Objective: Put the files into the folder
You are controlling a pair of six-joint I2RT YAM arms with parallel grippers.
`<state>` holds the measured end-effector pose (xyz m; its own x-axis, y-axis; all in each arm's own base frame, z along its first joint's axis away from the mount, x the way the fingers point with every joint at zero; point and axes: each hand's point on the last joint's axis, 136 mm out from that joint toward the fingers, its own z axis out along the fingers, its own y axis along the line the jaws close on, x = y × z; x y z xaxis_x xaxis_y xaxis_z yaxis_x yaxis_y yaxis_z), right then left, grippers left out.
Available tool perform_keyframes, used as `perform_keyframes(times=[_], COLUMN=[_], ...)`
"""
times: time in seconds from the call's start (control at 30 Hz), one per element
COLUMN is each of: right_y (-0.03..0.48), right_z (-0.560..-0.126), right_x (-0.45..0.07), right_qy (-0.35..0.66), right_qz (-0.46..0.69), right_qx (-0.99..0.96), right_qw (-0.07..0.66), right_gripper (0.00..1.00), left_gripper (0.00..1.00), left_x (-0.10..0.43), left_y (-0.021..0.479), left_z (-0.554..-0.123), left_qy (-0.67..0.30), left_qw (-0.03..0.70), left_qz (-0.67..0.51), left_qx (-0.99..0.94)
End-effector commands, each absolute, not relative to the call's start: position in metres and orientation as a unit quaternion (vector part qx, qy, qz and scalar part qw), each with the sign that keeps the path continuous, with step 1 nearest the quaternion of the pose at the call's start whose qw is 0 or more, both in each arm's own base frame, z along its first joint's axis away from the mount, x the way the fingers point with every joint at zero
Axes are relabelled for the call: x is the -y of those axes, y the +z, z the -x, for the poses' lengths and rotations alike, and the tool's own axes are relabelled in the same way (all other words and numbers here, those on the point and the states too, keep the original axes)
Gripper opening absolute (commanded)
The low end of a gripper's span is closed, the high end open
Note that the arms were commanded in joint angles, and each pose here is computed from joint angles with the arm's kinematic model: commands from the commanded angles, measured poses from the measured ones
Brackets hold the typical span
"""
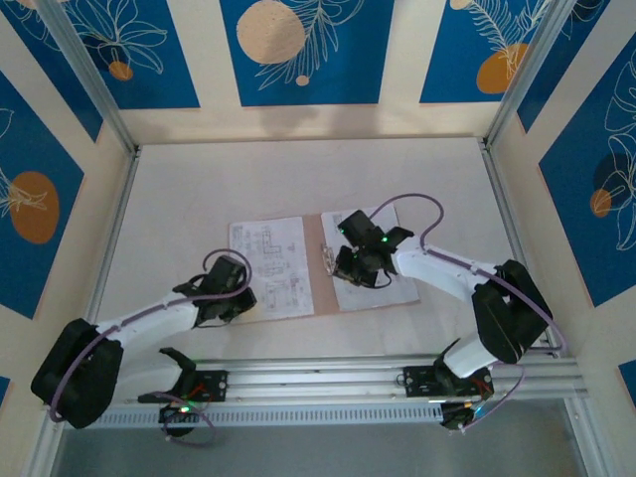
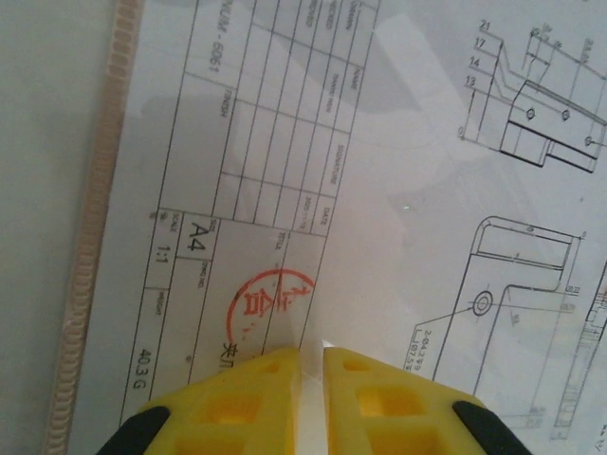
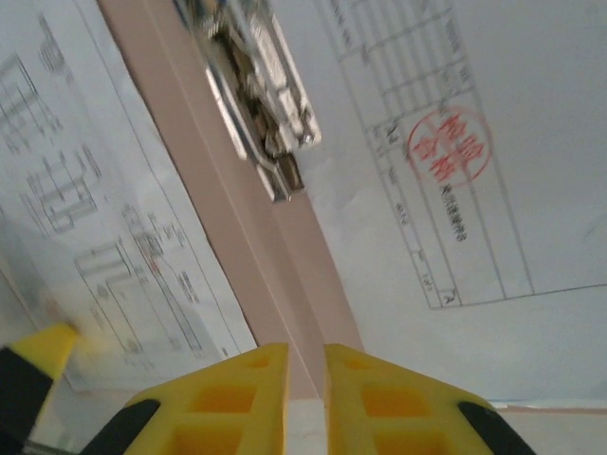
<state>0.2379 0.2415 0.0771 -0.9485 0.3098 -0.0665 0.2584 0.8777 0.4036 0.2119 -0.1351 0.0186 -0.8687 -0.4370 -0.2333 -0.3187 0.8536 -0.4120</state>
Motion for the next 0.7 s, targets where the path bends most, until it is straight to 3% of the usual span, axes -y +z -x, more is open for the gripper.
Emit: perform_keyframes(times=[0.0,0.23,0.67], right_y=[0.062,0.038,0.006], right_z=[-0.219,-0.204,-0.195], right_x=[-0.25,-0.273,-0.267], right_qy=[0.186,0.185,0.131], right_qz=[-0.147,-0.145,-0.176], right_qx=[-0.971,-0.972,-0.974], right_qw=[0.031,-0.019,-0.051], right_gripper=[0.15,0.07,0.0], left_gripper=[0.18,0.39,0.56], left_x=[0.134,0.135,0.121], left_y=[0.024,0.054,0.045], left_z=[-0.202,-0.19,-0.174], left_qy=[-0.181,-0.226,-0.205], left_qw=[0.129,0.145,0.121], left_qz=[0.167,0.181,0.175], left_qx=[-0.961,-0.946,-0.955])
